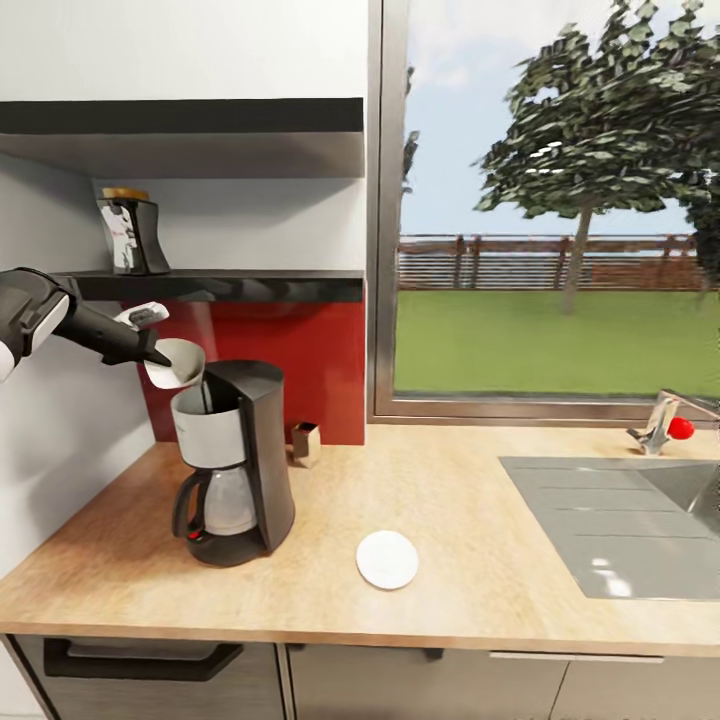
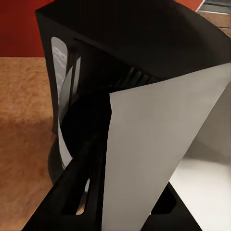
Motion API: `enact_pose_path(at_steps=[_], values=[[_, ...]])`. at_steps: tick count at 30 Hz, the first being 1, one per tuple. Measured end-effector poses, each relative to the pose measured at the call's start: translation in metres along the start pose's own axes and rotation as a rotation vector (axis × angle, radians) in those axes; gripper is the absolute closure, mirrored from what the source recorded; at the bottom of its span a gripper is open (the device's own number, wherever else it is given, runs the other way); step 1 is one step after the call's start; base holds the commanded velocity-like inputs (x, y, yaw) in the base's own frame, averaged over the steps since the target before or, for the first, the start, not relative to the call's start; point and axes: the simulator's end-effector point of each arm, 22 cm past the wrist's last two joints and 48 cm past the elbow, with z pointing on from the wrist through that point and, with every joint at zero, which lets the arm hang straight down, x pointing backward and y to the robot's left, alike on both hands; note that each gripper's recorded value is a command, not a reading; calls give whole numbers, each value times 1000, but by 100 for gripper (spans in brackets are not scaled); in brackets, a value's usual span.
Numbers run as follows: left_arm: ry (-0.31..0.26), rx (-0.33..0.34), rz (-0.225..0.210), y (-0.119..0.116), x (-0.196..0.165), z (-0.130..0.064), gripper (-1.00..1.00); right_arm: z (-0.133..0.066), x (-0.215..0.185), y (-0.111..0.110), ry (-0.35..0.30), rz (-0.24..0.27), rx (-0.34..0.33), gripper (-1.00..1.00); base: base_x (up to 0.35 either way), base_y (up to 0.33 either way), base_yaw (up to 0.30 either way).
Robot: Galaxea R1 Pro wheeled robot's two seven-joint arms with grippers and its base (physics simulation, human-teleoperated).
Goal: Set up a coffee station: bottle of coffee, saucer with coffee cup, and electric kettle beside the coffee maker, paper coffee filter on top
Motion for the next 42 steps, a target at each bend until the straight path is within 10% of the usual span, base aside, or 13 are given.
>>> enact_pose_path(at_steps=[42], values=[[54, 6, -17, 7, 30, 26, 100, 0, 0, 0, 0, 0, 0, -100, 9, 0, -3]])
